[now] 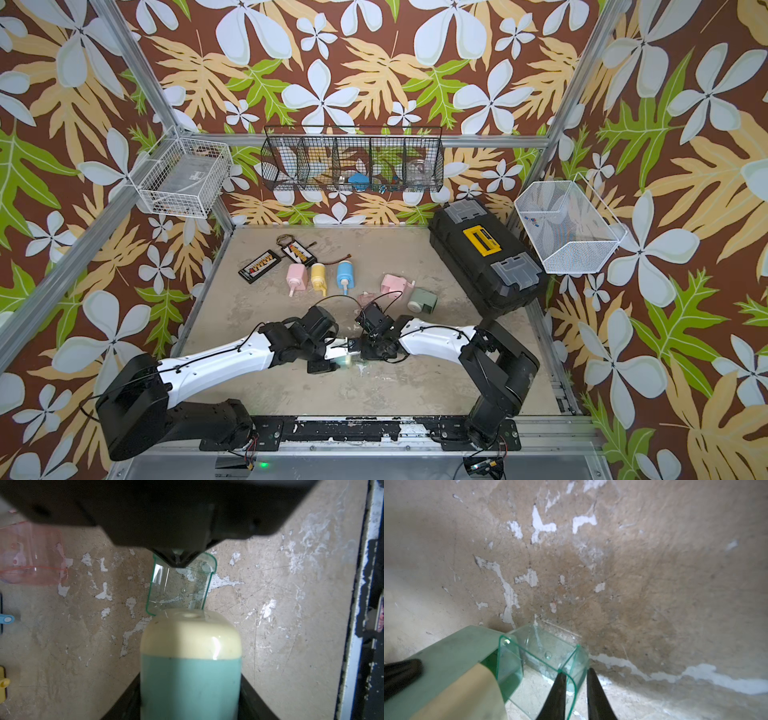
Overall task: Put the tray back into the pencil sharpener
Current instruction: Close the container of the pencil sharpener.
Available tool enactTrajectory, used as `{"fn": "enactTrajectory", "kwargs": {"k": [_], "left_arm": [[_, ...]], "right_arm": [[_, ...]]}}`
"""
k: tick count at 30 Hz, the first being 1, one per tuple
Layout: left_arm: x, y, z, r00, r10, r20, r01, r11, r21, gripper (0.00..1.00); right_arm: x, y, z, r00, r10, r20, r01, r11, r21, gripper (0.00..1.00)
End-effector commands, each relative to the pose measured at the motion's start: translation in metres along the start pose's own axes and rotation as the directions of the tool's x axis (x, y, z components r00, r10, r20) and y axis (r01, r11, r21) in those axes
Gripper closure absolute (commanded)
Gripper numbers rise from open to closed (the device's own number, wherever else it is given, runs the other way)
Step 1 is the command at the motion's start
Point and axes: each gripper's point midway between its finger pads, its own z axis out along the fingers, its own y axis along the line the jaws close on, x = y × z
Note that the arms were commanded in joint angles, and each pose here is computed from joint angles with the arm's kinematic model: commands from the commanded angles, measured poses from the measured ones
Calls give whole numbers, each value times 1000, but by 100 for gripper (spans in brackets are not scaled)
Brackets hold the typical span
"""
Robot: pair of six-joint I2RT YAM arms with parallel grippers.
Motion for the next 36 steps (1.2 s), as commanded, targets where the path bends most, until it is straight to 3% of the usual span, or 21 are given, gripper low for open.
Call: {"fn": "enactTrajectory", "kwargs": {"k": [1,9,18,25,32,36], "left_arm": [[8,4,3,999,1,-39,-2,1000,-28,50],[9,4,4,999,2,-45,-3,1000,-26,49],[4,-9,3,1000,7,-15,-6,999,42,50],[7,-8,4,1000,1,-17,-1,1000,31,50],[12,-7,4,999,-5,-31,5,1000,11,51],[13,-7,5,999,-7,-31,7,1000,12,52]], "right_arm": [[-2,9,1,1000,-27,10,27,999,-40,80],[0,9,0,999,-44,13,45,998,-53,81],[-14,33,-2,998,-40,53,47,989,-140,79],[-10,39,-2,999,-16,37,23,979,-205,75],[-21,21,-39,991,40,127,-9,971,-239,62],[-11,-6,-30,991,81,103,-62,982,-177,65]]}}
